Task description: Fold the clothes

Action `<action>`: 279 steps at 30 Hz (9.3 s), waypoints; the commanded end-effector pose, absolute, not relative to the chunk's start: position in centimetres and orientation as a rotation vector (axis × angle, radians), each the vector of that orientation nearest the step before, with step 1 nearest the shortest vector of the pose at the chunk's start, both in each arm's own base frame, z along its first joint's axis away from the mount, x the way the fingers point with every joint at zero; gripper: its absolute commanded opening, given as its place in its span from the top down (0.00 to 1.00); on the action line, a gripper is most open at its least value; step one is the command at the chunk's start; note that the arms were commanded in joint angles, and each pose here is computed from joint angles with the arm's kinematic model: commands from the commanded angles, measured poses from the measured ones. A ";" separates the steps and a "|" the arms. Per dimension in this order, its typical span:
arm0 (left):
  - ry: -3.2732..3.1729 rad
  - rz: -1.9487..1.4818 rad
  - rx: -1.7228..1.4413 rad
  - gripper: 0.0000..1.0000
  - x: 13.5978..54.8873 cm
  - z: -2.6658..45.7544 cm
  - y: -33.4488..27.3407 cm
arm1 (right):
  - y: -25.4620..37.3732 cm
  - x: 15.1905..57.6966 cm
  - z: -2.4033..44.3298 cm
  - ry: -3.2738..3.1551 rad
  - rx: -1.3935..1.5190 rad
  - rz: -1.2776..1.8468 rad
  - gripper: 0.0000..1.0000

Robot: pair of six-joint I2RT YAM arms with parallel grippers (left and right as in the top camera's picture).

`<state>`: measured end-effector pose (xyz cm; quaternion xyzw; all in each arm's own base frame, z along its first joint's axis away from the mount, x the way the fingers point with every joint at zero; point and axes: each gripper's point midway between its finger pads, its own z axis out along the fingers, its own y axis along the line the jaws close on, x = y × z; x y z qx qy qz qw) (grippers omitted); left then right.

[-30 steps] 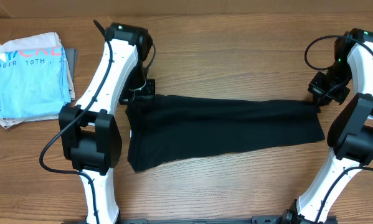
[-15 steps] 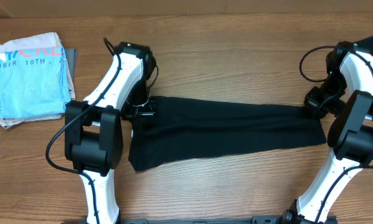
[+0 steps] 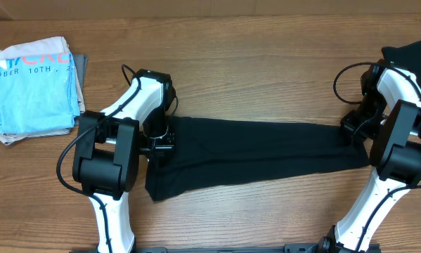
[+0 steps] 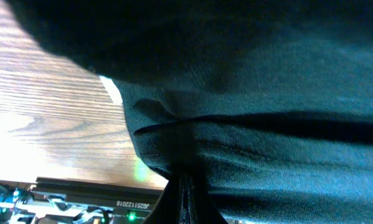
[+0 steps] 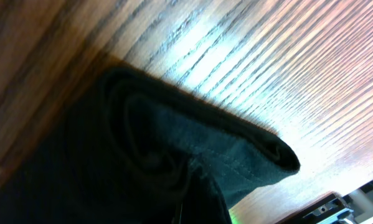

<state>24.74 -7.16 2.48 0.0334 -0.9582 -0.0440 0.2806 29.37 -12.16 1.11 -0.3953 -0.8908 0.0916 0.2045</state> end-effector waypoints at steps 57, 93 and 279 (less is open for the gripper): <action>-3.056 -0.087 0.182 0.96 31.3 -0.2 -9.1 | -17.1 46.6 11.7 -3.143 -1.385 0.136 0.00; -3.187 0.292 0.288 0.96 38.7 12.1 -8.9 | -17.1 46.6 11.7 -3.143 -1.385 0.136 0.00; -3.735 0.022 0.133 0.00 42.1 23.5 -10.6 | 8.3 39.4 6.0 -3.212 -0.285 -0.329 0.96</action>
